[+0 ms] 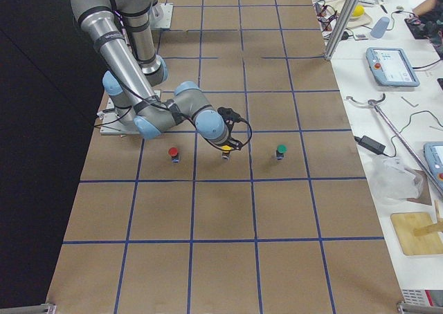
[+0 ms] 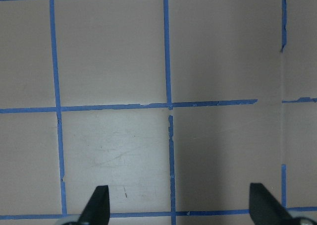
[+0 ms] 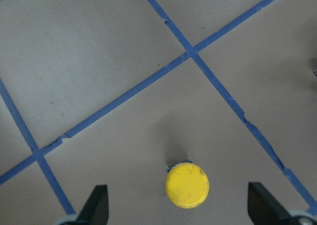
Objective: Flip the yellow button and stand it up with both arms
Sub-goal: 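Raise the right gripper away from the standing yellow button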
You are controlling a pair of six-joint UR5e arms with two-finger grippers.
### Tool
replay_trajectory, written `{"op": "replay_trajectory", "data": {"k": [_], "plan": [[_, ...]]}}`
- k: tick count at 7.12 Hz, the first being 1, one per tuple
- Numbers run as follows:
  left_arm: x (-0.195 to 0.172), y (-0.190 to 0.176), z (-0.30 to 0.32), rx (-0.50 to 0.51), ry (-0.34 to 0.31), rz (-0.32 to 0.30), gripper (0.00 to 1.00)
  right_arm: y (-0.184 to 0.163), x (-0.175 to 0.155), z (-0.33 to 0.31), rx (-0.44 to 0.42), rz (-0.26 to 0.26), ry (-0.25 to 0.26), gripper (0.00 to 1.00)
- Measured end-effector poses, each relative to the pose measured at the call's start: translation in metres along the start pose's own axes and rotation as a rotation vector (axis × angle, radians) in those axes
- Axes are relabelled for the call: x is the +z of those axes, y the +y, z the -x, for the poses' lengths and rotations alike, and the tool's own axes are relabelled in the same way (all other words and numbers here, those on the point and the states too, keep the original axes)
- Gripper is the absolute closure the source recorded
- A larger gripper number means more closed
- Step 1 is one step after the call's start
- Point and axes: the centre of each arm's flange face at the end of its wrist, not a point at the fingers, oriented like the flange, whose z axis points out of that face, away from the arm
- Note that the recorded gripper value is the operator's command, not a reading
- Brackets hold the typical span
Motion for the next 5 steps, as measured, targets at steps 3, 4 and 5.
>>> {"op": "replay_trajectory", "data": {"k": [3,4,5], "plan": [[0.001,0.002,0.001,-0.001,-0.002,0.002,0.00,-0.090,-0.053,0.055,0.392,0.091,0.021,0.00],[0.001,0.003,0.002,-0.003,-0.002,0.002,0.00,-0.130,-0.065,0.074,0.512,0.123,0.022,0.00],[0.001,0.004,0.002,-0.004,-0.002,0.003,0.00,-0.174,-0.073,0.094,0.621,0.163,0.030,0.00]]}}
